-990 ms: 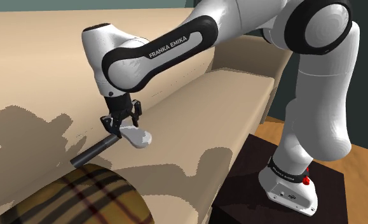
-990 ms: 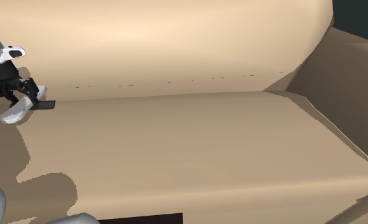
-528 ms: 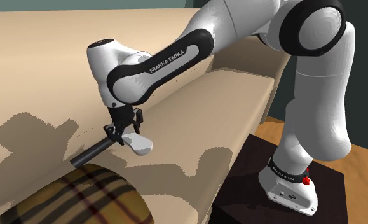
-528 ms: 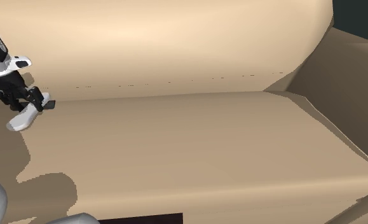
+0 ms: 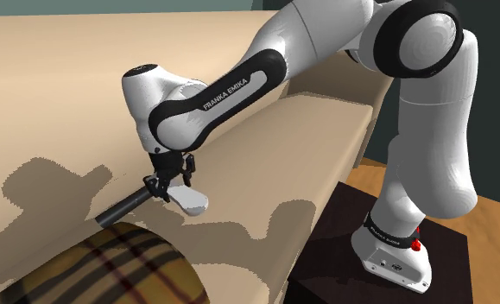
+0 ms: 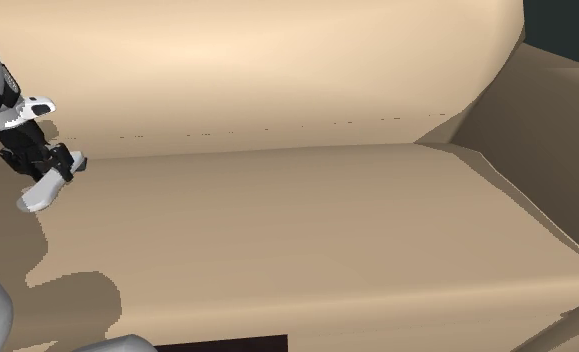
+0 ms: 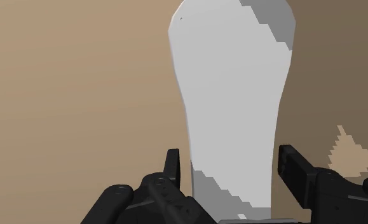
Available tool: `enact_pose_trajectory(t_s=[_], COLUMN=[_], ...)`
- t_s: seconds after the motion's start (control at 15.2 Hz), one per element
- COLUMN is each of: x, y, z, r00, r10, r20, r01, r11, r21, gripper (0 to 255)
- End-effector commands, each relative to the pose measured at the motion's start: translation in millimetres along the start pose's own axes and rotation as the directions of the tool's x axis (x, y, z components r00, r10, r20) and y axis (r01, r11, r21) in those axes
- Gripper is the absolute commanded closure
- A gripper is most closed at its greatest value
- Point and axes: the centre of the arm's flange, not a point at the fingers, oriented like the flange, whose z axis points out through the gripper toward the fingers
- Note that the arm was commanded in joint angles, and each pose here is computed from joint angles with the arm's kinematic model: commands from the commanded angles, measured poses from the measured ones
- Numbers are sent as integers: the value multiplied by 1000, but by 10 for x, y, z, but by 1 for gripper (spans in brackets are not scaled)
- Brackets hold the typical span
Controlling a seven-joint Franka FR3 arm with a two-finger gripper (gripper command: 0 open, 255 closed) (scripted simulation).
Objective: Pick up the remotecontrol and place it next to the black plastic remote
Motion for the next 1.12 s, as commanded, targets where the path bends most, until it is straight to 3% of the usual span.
enact_pose_trajectory(t_s=[0.0, 0.07, 0.13, 0.46, 0.73, 1.06], x=[1, 1, 1, 0, 1, 1], y=[0, 0, 0, 0, 0, 0], z=[-2, -2, -2, -1, -502, -502], r00=[1000, 1000, 1000, 1000, 1000, 1000], r10=[0, 0, 0, 0, 0, 0], r20=[-1, -1, -1, -1, -1, -1], r01=[0, 0, 0, 0, 0, 0], r11=[1000, 1000, 1000, 1000, 1000, 1000], r21=[0, 0, 0, 0, 0, 0], gripper=[255, 255, 0, 0, 0, 0])
